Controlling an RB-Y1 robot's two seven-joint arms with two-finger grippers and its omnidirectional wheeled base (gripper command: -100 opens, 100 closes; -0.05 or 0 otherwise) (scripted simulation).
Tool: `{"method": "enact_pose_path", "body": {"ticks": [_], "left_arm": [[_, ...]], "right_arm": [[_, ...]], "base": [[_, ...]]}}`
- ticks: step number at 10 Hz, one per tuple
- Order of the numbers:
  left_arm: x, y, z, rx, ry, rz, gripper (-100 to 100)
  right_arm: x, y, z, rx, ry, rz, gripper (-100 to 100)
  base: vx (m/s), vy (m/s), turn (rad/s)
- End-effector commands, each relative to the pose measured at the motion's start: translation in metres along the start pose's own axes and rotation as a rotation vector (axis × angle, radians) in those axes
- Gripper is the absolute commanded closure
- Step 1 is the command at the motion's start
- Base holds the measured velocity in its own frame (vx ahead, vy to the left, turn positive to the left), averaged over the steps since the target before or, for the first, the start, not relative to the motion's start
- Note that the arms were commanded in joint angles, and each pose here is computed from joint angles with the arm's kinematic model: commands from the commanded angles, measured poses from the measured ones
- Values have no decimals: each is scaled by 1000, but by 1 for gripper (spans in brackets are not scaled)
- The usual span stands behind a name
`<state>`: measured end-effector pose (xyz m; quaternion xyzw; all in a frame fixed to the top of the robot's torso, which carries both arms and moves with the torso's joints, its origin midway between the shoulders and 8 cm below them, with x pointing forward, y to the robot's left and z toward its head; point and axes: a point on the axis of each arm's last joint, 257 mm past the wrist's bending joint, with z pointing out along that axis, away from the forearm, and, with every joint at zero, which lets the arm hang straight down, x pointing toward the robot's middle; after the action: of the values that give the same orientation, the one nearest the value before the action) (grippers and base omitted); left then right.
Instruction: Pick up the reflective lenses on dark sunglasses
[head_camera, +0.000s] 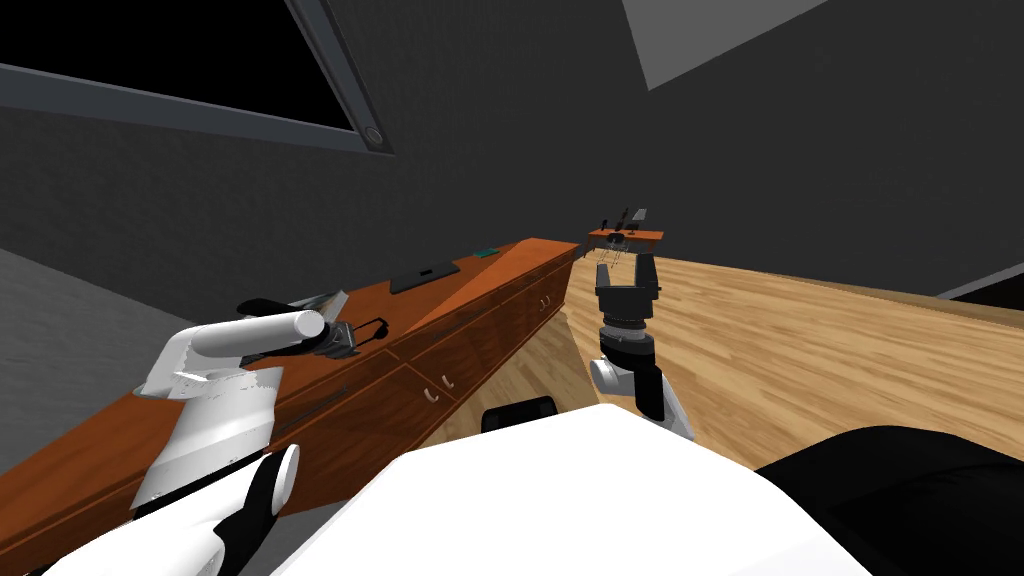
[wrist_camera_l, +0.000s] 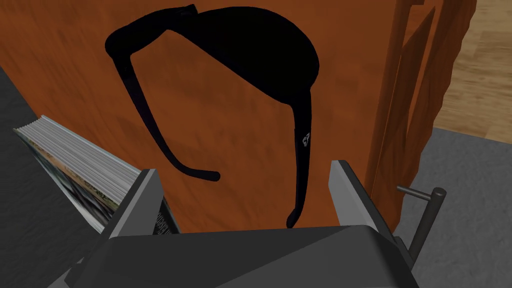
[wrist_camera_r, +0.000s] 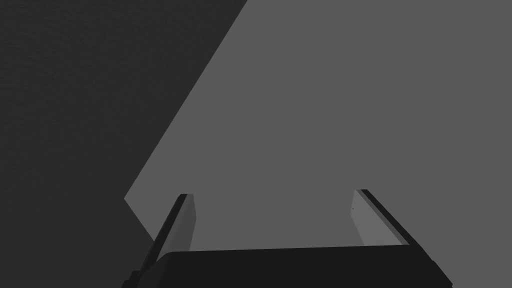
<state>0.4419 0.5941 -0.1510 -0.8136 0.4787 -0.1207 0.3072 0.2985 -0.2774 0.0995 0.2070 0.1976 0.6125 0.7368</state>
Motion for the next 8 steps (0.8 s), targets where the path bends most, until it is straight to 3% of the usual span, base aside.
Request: {"method": "enact_pose_path", "body": {"ticks": [1,2,5,6,8], "left_arm": [[-7,5,7,-21,-8,-14,-100],[-16,-9,8,5,-31,-28,-100],[-20,-2,14,-18,-35,-39,-100],[-20,-2,14,-20,-36,-39,100],[-20,-1,14,-22,-36,-39,100]], "right_arm": [[0,0,0,0,0,0,0],[0,0,0,0,0,0,0],[0,0,0,0,0,0,0],[0,0,0,0,0,0,0],[0,0,0,0,0,0,0]], "base": [[-49,-9,36],[-115,-24,-273],[-66,-10,-50],[-5,-1,-1],[-3,-1,3]]}}
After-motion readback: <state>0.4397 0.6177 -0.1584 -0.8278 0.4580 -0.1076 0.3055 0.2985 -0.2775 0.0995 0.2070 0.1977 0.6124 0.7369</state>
